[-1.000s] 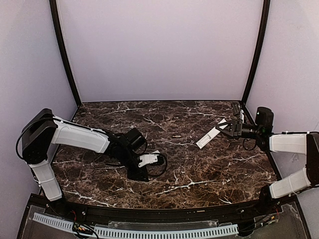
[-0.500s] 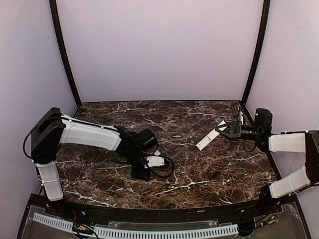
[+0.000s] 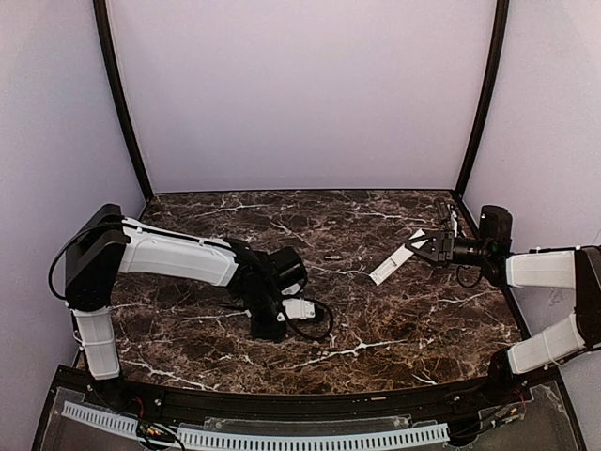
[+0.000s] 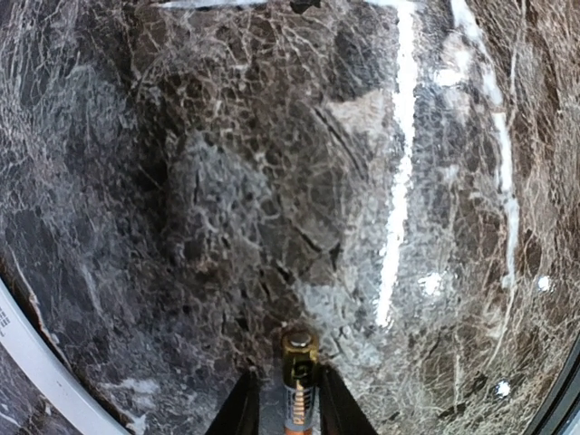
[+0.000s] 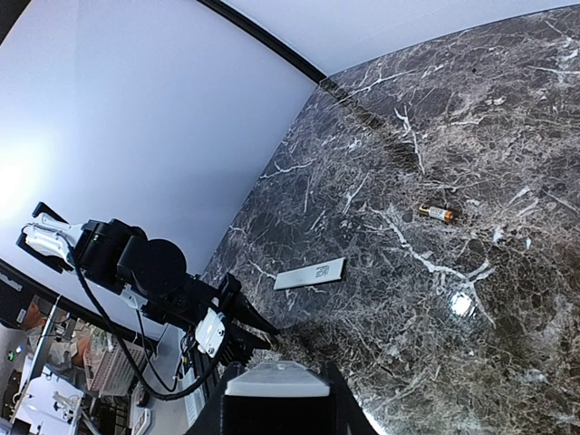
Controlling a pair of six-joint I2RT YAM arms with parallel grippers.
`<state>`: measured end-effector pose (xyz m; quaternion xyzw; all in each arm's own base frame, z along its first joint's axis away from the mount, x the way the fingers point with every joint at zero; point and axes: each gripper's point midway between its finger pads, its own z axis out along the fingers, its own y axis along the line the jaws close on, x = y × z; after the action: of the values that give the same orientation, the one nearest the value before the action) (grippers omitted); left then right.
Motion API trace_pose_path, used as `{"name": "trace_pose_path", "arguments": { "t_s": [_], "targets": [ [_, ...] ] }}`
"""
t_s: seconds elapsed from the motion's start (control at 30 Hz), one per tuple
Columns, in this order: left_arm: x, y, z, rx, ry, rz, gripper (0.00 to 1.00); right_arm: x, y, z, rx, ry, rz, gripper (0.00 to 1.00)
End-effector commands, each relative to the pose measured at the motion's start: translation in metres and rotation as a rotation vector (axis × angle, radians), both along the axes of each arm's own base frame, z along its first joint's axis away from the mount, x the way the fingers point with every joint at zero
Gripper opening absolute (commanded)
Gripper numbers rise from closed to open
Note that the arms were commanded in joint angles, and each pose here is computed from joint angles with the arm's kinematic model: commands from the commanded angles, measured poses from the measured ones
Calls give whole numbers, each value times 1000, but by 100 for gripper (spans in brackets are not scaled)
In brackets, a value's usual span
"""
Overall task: Load the batteries into the remote control
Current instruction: Pick up the battery from the center of the board.
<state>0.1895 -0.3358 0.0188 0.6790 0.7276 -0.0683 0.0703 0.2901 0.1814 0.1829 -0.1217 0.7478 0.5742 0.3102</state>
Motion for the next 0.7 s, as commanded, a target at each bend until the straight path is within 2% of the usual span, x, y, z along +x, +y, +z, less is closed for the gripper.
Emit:
{"name": "trace_pose_path", "arguments": {
  "t_s": [0.0,0.13,0.27,0.43,0.67],
  "targets": [
    [-13,10,-12,62,49,-13,19,1,-2,-1,-6,-14,-4,0],
    [-14,1,-7,5,47,-24,6,2,-2,-1,-7,-12,-4,0],
    [-18,-18,22,-183,15,-68,1,1,-1,-2,-7,-10,-2,0],
    [-23,-37,59,-405,-46,-118,0,1,-1,1,-1,-16,1,0],
    [-33,-51,93,-505,-185,-208,0,0,6,5,13,-11,31,0]
  ]
}}
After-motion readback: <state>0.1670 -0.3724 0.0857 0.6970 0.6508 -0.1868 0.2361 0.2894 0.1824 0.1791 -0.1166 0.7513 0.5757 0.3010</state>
